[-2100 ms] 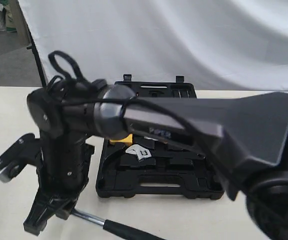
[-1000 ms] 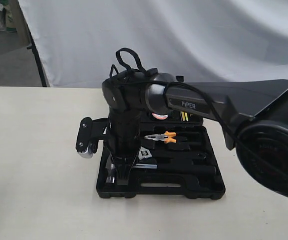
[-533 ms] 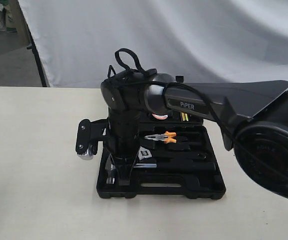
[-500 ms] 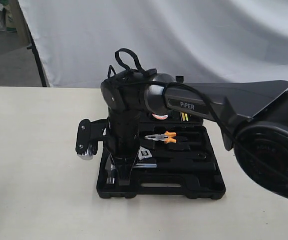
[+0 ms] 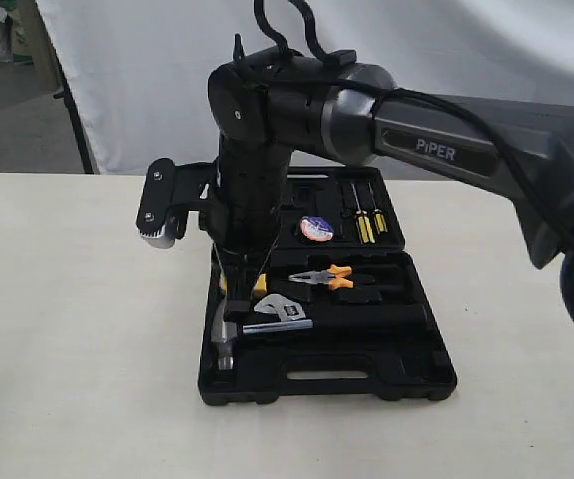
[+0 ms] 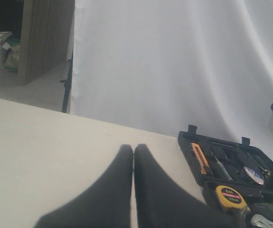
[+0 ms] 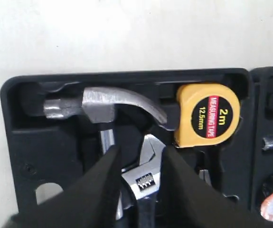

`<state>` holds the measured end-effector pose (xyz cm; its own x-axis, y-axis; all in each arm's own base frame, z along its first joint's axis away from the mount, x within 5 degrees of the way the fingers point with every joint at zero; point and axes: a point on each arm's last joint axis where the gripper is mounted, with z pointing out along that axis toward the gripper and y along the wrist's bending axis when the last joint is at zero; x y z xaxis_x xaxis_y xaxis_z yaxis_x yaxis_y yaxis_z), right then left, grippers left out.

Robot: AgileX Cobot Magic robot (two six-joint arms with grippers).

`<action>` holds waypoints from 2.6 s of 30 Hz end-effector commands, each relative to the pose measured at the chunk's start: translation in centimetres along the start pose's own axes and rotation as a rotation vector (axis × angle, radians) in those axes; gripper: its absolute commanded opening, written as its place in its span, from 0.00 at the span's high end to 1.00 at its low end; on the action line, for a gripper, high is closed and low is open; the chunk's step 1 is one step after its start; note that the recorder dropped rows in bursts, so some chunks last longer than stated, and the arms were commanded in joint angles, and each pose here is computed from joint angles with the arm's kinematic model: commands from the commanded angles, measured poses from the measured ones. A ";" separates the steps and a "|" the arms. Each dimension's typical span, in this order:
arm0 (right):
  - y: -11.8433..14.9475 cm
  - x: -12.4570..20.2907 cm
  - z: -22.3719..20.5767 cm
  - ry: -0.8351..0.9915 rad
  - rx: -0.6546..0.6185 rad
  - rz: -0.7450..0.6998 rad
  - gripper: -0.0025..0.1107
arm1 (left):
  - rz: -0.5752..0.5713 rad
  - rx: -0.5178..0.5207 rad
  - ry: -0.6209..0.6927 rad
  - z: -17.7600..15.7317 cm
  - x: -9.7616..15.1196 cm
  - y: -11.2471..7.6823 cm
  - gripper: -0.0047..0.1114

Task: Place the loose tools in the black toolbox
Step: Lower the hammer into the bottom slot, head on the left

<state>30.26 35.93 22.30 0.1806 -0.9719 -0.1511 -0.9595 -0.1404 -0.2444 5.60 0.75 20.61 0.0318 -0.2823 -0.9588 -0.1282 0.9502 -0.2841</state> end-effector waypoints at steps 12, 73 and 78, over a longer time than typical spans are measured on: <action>2.4 0.9 9.5 0.147 -0.237 0.017 0.98 | 0.000 -0.021 -0.020 0.0 -0.2 0.1 0.95; -0.5 2.9 3.2 0.072 -0.184 0.229 0.98 | 0.000 -0.021 -0.020 0.0 -0.2 0.1 0.95; -0.6 2.7 2.1 0.052 -0.173 0.240 0.98 | 0.000 -0.021 -0.020 0.0 -0.2 0.1 0.95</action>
<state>31.83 33.95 19.37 -0.0474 -0.9913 -0.1231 -0.9976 0.0533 -0.0448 5.60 0.75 20.61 0.0318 -0.2823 -0.9588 -0.1282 0.9502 -0.2841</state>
